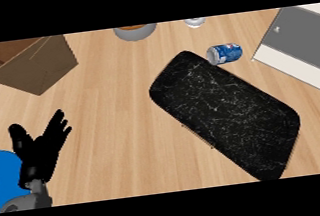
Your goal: Pick the lemon from the tray and place it in the tiered shelf
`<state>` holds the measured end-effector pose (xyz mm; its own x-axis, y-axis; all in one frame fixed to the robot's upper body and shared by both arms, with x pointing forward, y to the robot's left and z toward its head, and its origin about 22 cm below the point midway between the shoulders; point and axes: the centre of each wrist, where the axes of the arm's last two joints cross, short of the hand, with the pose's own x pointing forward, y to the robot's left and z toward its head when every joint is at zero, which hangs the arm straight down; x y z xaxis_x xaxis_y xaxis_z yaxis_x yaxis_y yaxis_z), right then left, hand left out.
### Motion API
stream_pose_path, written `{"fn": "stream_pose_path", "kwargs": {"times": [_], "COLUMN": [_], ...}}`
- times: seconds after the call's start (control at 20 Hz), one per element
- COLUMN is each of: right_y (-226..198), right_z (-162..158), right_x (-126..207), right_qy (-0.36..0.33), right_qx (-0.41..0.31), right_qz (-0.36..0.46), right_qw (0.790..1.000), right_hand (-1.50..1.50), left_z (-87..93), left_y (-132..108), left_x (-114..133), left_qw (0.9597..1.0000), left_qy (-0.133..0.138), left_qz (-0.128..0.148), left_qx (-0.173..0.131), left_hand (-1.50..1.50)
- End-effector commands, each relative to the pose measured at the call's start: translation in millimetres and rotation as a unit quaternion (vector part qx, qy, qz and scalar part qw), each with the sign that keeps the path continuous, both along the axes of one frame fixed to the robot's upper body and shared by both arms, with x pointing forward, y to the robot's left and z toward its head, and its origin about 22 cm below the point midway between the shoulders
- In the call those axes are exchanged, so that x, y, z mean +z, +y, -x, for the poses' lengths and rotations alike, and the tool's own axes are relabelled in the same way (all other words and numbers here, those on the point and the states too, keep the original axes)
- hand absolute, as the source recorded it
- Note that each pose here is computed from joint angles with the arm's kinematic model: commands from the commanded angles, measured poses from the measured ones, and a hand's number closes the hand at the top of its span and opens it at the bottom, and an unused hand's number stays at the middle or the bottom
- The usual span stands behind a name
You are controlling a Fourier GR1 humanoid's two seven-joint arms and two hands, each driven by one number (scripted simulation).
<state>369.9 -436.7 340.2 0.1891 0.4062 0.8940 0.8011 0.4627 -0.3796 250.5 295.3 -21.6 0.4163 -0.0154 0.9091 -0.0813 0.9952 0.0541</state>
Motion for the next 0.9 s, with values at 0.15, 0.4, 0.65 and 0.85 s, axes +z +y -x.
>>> {"fn": "stream_pose_path", "kwargs": {"times": [0.15,0.4,0.65,0.85], "right_y": [-6,-46,-85,-108], "right_z": [25,58,115,157], "right_x": [26,36,40,42], "right_qy": [-0.102,-0.115,-0.158,-0.172], "right_qx": [-0.07,-0.164,-0.199,-0.188], "right_qz": [-0.041,-0.035,-0.053,-0.081], "right_qw": [0.991,0.979,0.966,0.964], "right_hand": [-1.5,-1.5,-1.5,-1.5], "left_z": [5.8,5.6,5.0,11.9], "left_y": [7,5,12,9], "left_x": [-2,0,1,-7], "left_qw": [0.9999,0.9999,0.9998,0.9999], "left_qy": [0.014,0.01,0.016,0.013], "left_qz": [0.005,0.003,-0.001,0.003], "left_qx": [0.006,-0.006,0.012,0.009], "left_hand": [0.0,0.0,0.0,0.0]}}
